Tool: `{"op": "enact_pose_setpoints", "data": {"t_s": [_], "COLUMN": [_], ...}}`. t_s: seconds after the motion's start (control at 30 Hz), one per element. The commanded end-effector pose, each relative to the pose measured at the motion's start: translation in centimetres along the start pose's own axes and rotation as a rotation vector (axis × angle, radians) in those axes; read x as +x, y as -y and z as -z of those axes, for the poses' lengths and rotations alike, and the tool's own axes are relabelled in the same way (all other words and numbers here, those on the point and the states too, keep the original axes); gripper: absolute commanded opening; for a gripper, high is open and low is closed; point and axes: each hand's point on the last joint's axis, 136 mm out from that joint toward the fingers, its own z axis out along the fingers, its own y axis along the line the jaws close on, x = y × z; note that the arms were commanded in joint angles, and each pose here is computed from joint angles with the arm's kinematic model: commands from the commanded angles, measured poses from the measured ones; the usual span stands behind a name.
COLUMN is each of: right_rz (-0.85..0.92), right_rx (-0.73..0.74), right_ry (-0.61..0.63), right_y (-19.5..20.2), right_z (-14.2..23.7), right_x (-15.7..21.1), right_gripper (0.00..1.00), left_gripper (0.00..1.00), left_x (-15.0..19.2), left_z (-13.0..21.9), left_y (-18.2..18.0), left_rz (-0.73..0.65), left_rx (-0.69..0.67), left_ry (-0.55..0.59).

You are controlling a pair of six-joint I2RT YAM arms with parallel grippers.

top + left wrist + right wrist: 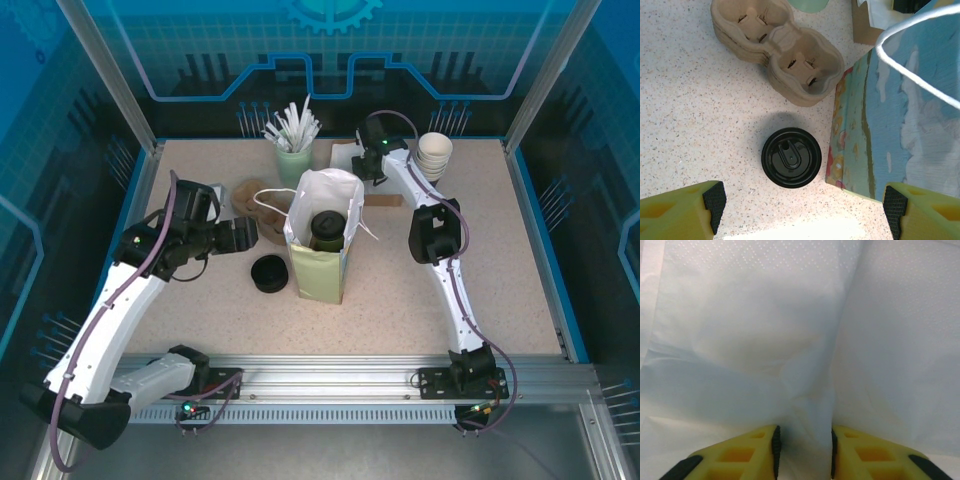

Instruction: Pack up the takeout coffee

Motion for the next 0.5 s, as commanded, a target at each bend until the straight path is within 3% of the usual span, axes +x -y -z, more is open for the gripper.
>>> {"op": "enact_pose_setpoints", "data": {"t_s": [0.0, 0.33, 0.47], "right_rz": [0.01, 0.017, 0.014], "right_rx": [-0.036, -0.054, -0.065], "right_ry": [0.085, 0.167, 0.209], "right_y": [-1.2, -1.5, -1.7], "right_z": [3.7, 8.6, 11.7], "right_x": [-2.8, -5.2, -6.3], "right_gripper": [0.31, 0.18, 0.04], "left_gripper": [0.83, 0.83, 0.84], "left_x": [0.4, 0.5, 0.4], "left_z": [-0.2, -0.1, 0.0], "left_y": [-0.2, -0.2, -0.1], "left_rz": [0.017, 0.018, 0.018], "left_rx": [-0.002, 0.004, 0.009], "left_ry": [-0.016, -0.016, -0.011]}}
